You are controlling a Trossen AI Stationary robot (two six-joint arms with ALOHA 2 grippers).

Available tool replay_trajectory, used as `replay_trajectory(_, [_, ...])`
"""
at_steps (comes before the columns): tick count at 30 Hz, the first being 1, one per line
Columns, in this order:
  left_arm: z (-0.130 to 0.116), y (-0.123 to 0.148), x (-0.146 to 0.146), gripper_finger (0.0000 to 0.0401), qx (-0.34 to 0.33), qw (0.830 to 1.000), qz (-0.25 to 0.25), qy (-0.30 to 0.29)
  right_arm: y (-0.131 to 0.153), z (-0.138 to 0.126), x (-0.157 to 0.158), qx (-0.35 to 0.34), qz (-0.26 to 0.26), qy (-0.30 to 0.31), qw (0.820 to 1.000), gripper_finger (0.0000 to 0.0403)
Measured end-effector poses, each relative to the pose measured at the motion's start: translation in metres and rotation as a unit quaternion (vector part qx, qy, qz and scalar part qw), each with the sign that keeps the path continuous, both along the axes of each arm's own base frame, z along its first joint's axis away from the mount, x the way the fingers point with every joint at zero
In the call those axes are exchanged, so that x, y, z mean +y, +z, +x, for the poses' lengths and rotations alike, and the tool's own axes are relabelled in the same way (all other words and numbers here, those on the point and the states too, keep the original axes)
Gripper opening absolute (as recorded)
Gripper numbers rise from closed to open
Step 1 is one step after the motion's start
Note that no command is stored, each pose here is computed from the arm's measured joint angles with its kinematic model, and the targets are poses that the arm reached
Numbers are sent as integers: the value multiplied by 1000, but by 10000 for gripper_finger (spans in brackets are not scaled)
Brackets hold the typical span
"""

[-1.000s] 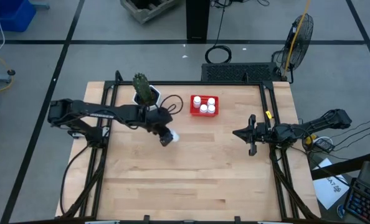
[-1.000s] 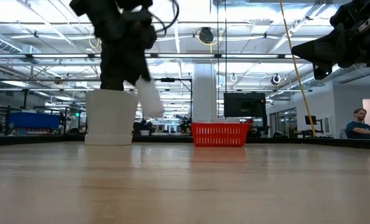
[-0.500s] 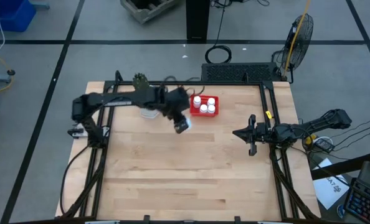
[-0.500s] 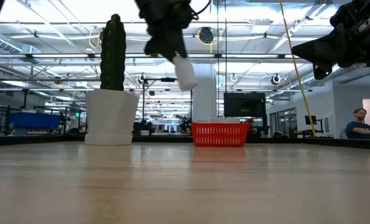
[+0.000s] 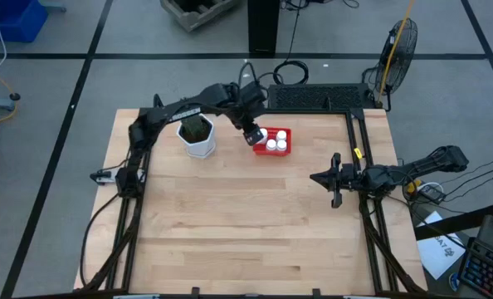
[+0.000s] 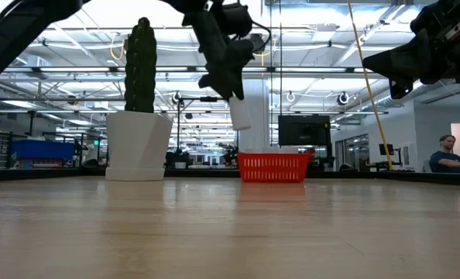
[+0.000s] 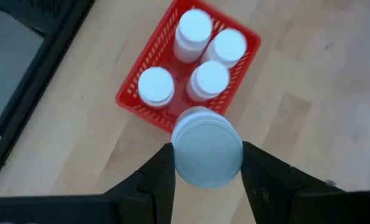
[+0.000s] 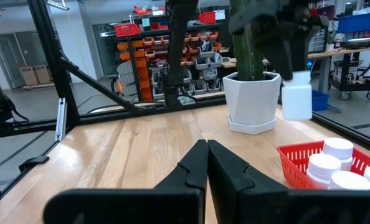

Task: Pick and place pill bottles into a basket
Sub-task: Put the white pill bottle into the red bin

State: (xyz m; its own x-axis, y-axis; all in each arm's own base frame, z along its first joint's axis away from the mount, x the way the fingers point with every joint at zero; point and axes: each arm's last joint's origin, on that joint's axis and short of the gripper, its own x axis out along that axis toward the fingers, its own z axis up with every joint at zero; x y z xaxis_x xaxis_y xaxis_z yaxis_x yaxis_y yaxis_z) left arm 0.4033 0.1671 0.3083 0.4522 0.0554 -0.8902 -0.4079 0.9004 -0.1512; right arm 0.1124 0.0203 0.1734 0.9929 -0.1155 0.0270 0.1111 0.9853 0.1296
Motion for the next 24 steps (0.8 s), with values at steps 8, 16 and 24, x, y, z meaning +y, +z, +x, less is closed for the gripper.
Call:
replay_trajectory(8, [9,-18,6,157,12,1000,8,-20,0,0,0,0,0,0,1000,4])
replay_trajectory(16, [23,-35,5,157,11,999,19,-46,0,0,0,0,0,0,1000,4])
replay_trajectory(24, [29,-55,7,157,32,998,12,-53,-1,0,0,3,-1,0,1000,4])
